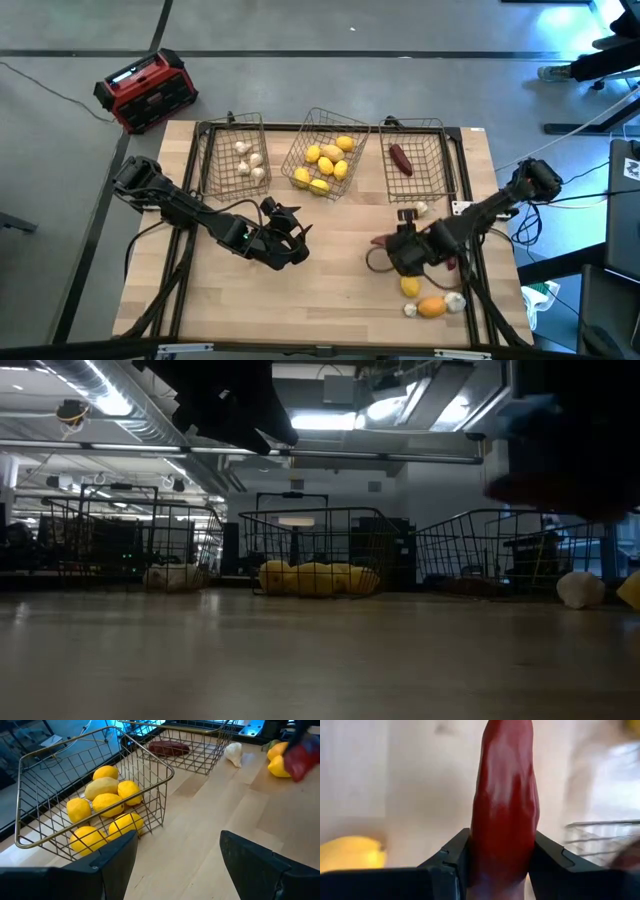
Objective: Sort produce into baskets
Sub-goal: Put the bell pepper into the right wire basket, then put the garlic into the left wire basket
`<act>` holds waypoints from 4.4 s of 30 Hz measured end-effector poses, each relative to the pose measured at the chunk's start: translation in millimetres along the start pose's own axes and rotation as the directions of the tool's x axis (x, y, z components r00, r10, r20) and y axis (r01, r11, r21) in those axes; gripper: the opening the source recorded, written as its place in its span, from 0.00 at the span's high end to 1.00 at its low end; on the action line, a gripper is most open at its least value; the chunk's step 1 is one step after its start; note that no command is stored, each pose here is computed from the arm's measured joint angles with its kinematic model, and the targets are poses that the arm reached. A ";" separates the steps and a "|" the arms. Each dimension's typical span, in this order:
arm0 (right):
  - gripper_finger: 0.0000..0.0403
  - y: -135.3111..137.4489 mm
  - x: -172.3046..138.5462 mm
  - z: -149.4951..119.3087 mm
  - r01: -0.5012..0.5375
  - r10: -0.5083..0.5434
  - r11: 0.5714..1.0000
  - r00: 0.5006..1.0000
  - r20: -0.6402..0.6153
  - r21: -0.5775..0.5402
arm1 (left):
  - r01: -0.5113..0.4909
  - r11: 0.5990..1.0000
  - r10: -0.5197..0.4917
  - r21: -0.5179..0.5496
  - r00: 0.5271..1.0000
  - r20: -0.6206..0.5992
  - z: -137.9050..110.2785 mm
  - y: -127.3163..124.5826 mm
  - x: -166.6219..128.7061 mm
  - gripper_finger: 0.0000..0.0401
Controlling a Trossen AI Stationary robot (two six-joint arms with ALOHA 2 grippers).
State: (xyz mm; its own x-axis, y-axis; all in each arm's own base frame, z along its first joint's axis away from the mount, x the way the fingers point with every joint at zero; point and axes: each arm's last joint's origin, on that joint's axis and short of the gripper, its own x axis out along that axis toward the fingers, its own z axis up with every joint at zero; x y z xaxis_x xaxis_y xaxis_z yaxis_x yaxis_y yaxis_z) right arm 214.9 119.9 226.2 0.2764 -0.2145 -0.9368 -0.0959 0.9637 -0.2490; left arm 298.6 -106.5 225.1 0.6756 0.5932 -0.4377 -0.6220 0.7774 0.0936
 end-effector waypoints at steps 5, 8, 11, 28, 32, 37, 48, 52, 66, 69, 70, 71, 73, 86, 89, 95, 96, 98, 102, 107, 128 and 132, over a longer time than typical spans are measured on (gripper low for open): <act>0.65 -40.3 -22.8 5.1 0.062 -0.064 0.998 0.996 0.064 0.026 | 0.000 1.000 0.000 -0.002 1.000 0.000 0.0 0.0 0.0 0.30; 0.65 -70.8 -33.9 1.2 0.097 -0.108 0.990 0.988 0.107 0.102 | 0.000 1.000 0.000 -0.005 1.000 0.000 0.0 0.0 0.0 0.30; 0.65 -101.3 -44.2 -6.9 0.118 -0.147 0.972 0.979 0.139 0.201 | 0.000 1.000 0.000 -0.004 1.000 0.000 -0.2 -0.1 0.1 0.30; 0.65 -234.5 -34.6 -48.4 0.132 -0.250 0.721 0.965 0.077 0.680 | -0.010 1.000 0.010 0.005 1.000 0.003 -0.9 -0.2 1.2 0.30; 0.65 -256.5 -16.3 -57.9 0.117 -0.195 0.664 0.981 0.020 0.739 | -0.010 1.000 0.010 0.004 1.000 0.003 -0.8 -0.3 1.0 0.30; 0.65 -269.6 15.2 -70.4 0.100 -0.097 0.627 0.994 -0.051 0.773 | -0.010 1.000 0.010 0.005 1.000 0.003 -0.9 -0.2 1.1 0.30; 0.65 -265.3 74.2 -85.6 0.056 0.002 0.604 0.997 -0.072 0.795 | -0.012 1.000 0.012 0.013 1.000 0.004 -0.8 -0.1 1.1 0.30; 0.65 -264.8 88.1 -86.5 0.056 -0.008 0.604 0.998 -0.064 0.795 | -0.022 1.000 0.022 0.014 1.000 0.012 -0.6 0.2 1.1 0.30; 0.65 -267.0 113.5 -87.3 0.128 -0.012 0.612 0.988 -0.153 0.780 | -0.024 1.000 0.024 0.005 1.000 0.014 -0.5 0.2 1.1 0.30; 0.62 -267.2 114.0 -87.7 0.138 -0.019 0.612 0.987 -0.160 0.779 | -0.024 1.000 0.024 0.004 1.000 0.014 -0.5 0.2 1.1 0.30; 0.60 -267.2 114.0 -87.7 0.138 -0.019 0.612 0.987 -0.160 0.779 | -0.024 1.000 0.024 0.004 1.000 0.014 -0.5 0.2 1.1 0.30; 0.57 -267.1 114.0 -87.7 0.138 -0.019 0.612 0.987 -0.161 0.779 | -0.024 1.000 0.024 0.004 1.000 0.014 -0.5 0.2 1.1 0.30; 0.51 -266.9 114.3 -88.1 0.138 -0.016 0.612 0.987 -0.163 0.779 | -0.024 1.000 0.024 0.004 1.000 0.014 -0.5 0.2 1.0 0.30; 0.29 -272.4 81.5 -82.3 0.141 -0.053 0.632 0.989 -0.140 0.762 | -0.024 1.000 0.023 0.002 1.000 0.014 -0.4 0.2 1.0 0.30; 0.30 -274.6 58.2 -79.4 0.138 -0.071 0.630 0.990 -0.120 0.764 | -0.023 1.000 0.023 0.002 1.000 0.014 -0.4 0.2 1.0 0.30; 0.30 -269.3 12.8 -76.3 0.098 -0.117 0.635 0.993 -0.030 0.766 | -0.023 1.000 0.023 -0.003 1.000 0.014 -0.4 0.2 0.8 0.30; 0.31 -265.8 6.6 -75.1 0.094 -0.130 0.643 0.991 -0.012 0.760 | -0.023 1.000 0.023 -0.003 1.000 0.014 -0.4 0.2 0.8 0.30; 0.31 -256.4 -5.2 -73.4 0.078 -0.143 0.666 0.989 0.025 0.742 | -0.023 1.000 0.023 -0.003 1.000 0.014 -0.3 0.3 0.9 0.30; 0.31 -232.0 -22.4 -68.8 0.028 -0.115 0.703 0.991 0.075 0.711 | -0.023 1.000 0.023 -0.003 1.000 0.014 -0.3 0.3 0.9 0.30; 0.31 -200.5 -37.4 -64.9 -0.034 -0.052 0.738 0.993 0.107 0.674 | -0.023 1.000 0.023 -0.003 1.000 0.014 -0.3 0.3 0.9 0.30; 0.31 -85.2 -73.3 -39.9 -0.345 0.221 0.846 0.921 0.322 0.407 | -0.022 0.999 0.023 -0.026 1.000 0.014 -0.3 0.3 0.9 0.30; 0.31 -63.1 -75.6 -32.5 -0.406 0.284 0.846 0.892 0.352 0.345 | -0.022 0.999 0.023 -0.026 1.000 0.014 -0.3 0.2 0.8 0.30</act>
State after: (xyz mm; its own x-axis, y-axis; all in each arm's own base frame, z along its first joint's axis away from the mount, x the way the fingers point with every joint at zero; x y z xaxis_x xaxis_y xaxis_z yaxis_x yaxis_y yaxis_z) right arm 169.0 70.1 304.8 0.5562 0.1386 -0.8194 0.1369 0.9573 0.2548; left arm 298.9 -105.9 224.5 0.6669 0.6135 -0.4229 -0.6469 0.7584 0.0801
